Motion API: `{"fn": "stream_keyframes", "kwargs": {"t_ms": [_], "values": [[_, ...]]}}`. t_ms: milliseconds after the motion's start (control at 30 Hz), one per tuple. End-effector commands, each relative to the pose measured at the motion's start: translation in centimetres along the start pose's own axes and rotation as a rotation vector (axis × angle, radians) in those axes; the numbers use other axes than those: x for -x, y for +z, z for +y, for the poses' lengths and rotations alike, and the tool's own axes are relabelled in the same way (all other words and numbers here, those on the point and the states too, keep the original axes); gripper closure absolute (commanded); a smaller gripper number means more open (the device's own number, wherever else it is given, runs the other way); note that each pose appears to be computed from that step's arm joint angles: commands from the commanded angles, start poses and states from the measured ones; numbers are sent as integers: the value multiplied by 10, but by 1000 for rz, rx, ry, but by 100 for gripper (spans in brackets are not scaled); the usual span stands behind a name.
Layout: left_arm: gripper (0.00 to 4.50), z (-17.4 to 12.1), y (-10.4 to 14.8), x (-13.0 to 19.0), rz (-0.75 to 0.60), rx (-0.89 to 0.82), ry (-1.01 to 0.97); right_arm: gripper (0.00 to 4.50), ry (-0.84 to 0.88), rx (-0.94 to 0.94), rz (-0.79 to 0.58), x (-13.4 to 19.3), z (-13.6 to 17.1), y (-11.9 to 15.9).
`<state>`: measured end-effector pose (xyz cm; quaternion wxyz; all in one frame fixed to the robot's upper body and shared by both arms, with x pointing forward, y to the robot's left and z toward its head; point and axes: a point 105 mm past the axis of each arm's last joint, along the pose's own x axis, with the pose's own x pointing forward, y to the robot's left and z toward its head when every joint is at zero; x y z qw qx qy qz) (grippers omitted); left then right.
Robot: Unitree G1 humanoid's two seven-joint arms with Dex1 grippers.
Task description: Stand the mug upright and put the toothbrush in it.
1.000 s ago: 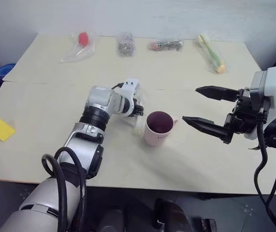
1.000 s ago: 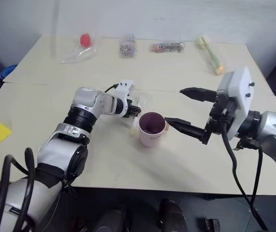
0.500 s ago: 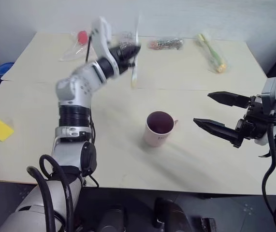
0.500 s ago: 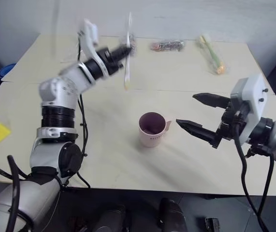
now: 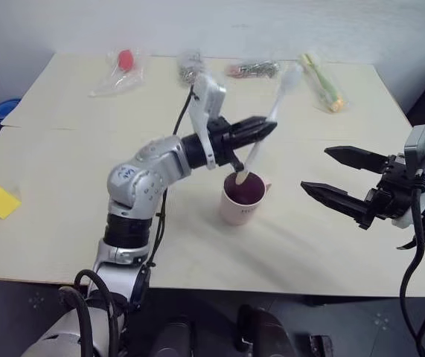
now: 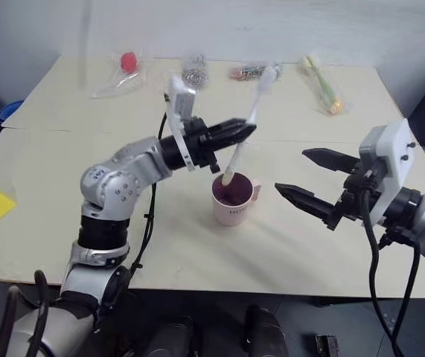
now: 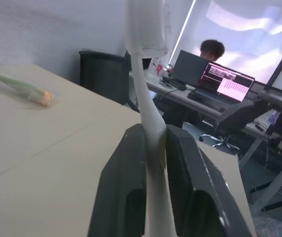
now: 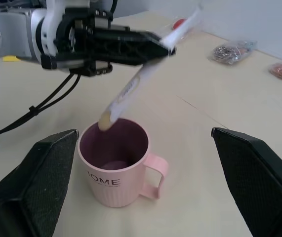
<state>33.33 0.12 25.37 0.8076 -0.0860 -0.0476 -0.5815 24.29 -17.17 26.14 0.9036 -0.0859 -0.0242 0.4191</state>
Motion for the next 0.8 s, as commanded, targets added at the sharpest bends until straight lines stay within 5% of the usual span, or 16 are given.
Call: {"fn": "stream_keyframes", "kwargs": {"t_ms": [33,300,667,800], "values": [[275,-14,11,5,-51,-63,-47,0,-9,26,-48,4,0,12],[19,-5,25,47,-65,-146,11,0,6,6,-38,6,-8,10],[19,-5,43,217,627,-377,-20,0,171,-39,257,41,-28,-37],[19,-5,47,244,688,-375,50,0,218,-31,221,34,-30,-32]]}}
